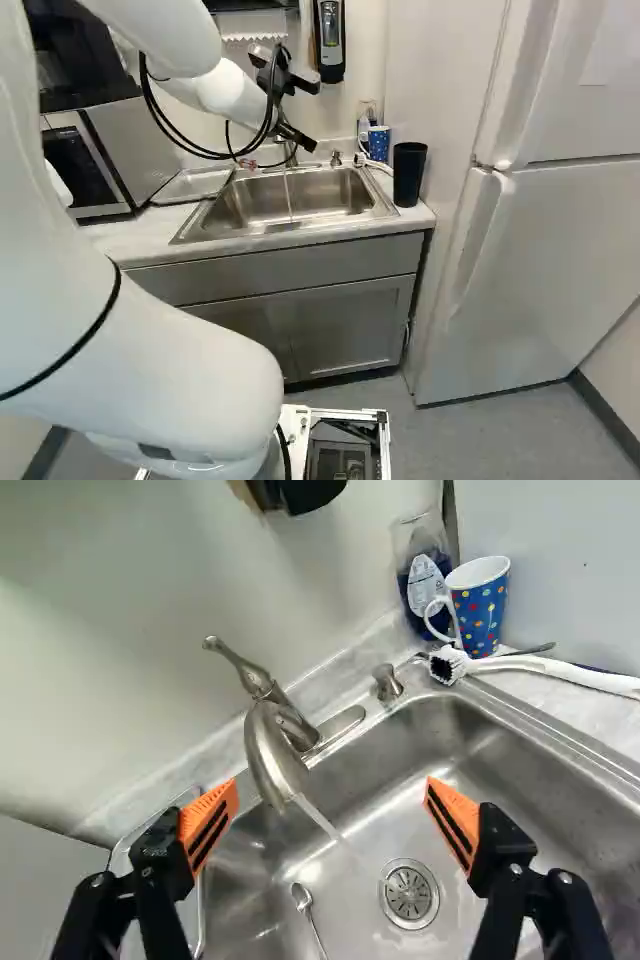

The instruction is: Rinse the cup and place it in the tray

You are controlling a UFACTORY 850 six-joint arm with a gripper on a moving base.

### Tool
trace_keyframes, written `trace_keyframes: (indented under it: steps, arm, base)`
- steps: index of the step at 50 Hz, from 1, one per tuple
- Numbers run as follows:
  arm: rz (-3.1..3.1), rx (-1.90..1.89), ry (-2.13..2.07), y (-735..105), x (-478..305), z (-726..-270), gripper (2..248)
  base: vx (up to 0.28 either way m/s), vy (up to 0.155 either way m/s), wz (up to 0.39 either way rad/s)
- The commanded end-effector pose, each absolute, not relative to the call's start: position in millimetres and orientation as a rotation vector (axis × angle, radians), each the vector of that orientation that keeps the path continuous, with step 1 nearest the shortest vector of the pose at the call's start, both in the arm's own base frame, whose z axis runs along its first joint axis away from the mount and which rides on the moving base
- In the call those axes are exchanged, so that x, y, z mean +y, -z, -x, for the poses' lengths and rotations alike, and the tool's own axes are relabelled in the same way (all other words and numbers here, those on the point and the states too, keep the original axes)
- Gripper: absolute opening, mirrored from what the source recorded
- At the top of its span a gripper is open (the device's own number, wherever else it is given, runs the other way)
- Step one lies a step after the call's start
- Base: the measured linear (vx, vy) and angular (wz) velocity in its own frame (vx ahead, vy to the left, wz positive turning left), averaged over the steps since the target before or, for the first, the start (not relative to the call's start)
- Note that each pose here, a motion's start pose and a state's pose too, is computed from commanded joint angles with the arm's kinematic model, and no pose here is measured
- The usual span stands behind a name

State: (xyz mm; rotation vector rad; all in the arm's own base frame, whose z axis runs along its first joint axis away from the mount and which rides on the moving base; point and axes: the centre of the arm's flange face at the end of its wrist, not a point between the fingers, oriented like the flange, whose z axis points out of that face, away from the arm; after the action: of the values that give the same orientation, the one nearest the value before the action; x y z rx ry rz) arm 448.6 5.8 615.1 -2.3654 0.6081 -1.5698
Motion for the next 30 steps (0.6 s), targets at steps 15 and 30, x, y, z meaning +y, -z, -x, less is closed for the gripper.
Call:
trace_keyframes:
  steps: [15, 30]
  arm:
    - [2.327, 0.659, 1.598, -617.2, 0.7, -449.5, 247]
    - [2.295, 0.706, 1.616, -612.0, -1.1, -451.9, 247]
  base:
    - [0.0, 0.0, 0.0]
    - [0.0, 0.0, 0.0]
